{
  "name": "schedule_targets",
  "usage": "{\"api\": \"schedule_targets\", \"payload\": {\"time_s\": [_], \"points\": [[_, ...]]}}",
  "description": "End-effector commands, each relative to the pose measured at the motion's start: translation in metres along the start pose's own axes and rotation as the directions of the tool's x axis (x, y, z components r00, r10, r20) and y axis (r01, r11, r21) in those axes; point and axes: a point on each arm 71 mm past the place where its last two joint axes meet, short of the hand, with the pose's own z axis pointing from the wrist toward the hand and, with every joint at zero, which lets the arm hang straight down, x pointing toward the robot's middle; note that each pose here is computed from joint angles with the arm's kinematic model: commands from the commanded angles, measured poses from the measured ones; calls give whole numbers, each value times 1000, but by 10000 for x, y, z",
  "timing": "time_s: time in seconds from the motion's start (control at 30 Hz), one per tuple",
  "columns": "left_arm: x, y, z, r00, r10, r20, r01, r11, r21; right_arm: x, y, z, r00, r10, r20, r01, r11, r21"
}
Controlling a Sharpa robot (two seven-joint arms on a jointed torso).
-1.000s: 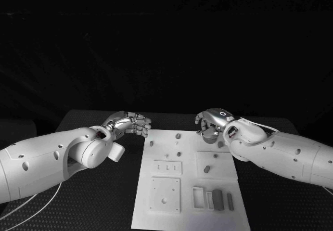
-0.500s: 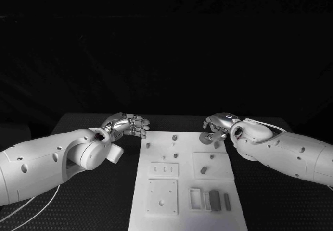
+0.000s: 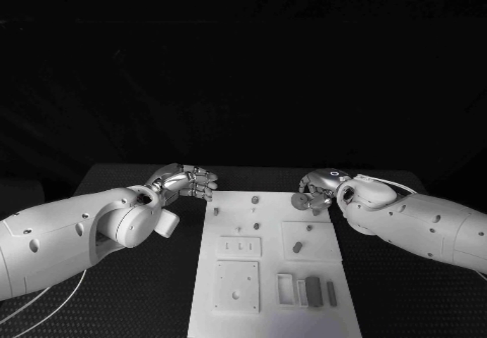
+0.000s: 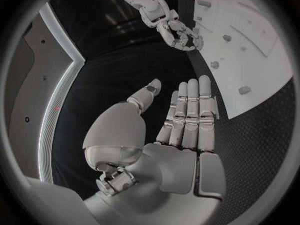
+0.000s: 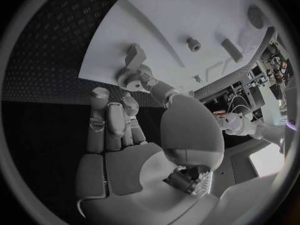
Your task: Assemble the parts on the task board
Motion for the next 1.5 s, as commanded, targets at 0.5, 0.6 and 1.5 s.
{"api": "schedule_targets", "payload": {"time_s": [0.5, 0.6, 1.5], "points": [[21, -19, 9, 1000, 0, -17, 1, 1000, 14, 127, 20, 44, 997, 1, -79, -2, 1000, -9], [19, -18, 6, 1000, -1, -18, 1, 1000, 13, 140, 39, 54, 996, 8, -90, -9, 1000, -13], [21, -18, 3, 1000, -1, -18, 1, 1000, 10, 156, 50, 74, 993, -64, -95, 66, 998, 14]]}}
